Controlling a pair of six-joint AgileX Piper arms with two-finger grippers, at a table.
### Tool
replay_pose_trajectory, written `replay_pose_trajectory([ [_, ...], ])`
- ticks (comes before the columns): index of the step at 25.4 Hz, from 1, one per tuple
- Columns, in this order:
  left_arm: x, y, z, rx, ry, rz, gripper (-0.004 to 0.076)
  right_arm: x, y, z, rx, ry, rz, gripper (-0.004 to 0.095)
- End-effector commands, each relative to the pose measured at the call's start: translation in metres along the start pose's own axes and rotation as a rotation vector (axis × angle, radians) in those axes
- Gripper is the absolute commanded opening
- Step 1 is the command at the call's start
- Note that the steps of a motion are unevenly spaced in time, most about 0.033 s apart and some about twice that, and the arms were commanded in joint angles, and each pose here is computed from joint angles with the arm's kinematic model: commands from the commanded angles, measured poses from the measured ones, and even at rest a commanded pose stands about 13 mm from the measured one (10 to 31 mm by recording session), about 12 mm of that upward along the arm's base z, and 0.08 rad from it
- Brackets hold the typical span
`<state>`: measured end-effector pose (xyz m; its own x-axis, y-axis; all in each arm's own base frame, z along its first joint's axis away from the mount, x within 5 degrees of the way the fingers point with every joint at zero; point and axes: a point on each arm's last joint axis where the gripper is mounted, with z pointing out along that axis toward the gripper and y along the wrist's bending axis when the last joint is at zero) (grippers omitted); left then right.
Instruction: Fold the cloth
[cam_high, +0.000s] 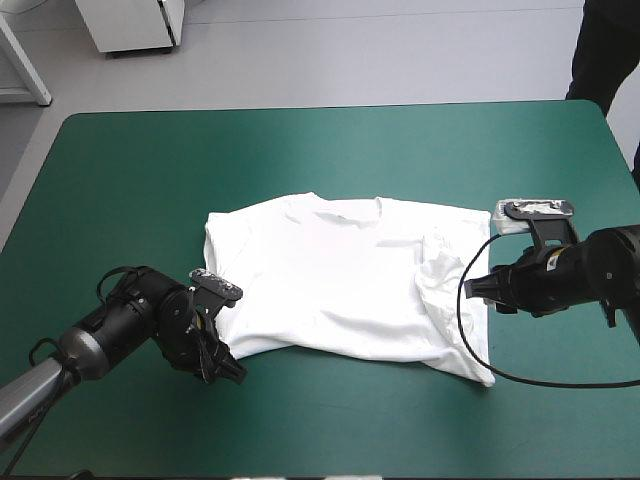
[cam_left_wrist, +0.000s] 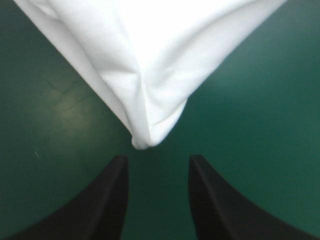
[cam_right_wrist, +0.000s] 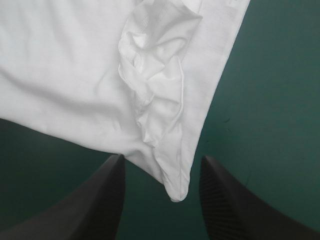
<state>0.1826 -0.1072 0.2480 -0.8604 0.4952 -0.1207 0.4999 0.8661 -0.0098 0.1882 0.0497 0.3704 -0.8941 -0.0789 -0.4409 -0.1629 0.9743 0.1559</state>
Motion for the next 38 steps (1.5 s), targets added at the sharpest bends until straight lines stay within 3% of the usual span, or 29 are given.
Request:
replay_pose_trajectory([
  [1,-0.005,0.0,-0.001,-0.014,-0.099,-0.014,0.0295,-0.003,0.002,-0.012,-0.008,-0.072,-0.006,0.042],
  [12,-0.023,0.003,0.049,-0.046,0.017,-0.055,0.0281,-0.003,0.002,-0.012,-0.005,-0.072,-0.016,0.0345],
  [14,-0.024,0.003,0.053,-0.049,0.032,-0.062,0.0214,-0.001,0.001,-0.01,0.005,-0.067,-0.029,0.0354],
  [17,-0.025,0.005,0.053,-0.067,0.026,-0.049,-0.0008,0.009,-0.001,-0.004,0.006,-0.037,-0.047,0.0418],
  [24,-0.027,0.005,0.053,-0.068,0.001,-0.046,-0.0009,0.051,-0.009,0.043,-0.008,0.162,-0.016,0.0497],
  [29,-0.028,0.005,0.053,-0.066,-0.008,-0.038,-0.0009,0.068,-0.014,0.082,-0.018,0.184,-0.033,0.0498],
  [38,-0.031,0.004,0.053,-0.063,-0.04,-0.037,-0.0009,0.056,-0.019,0.128,-0.01,0.288,-0.018,0.0461],
])
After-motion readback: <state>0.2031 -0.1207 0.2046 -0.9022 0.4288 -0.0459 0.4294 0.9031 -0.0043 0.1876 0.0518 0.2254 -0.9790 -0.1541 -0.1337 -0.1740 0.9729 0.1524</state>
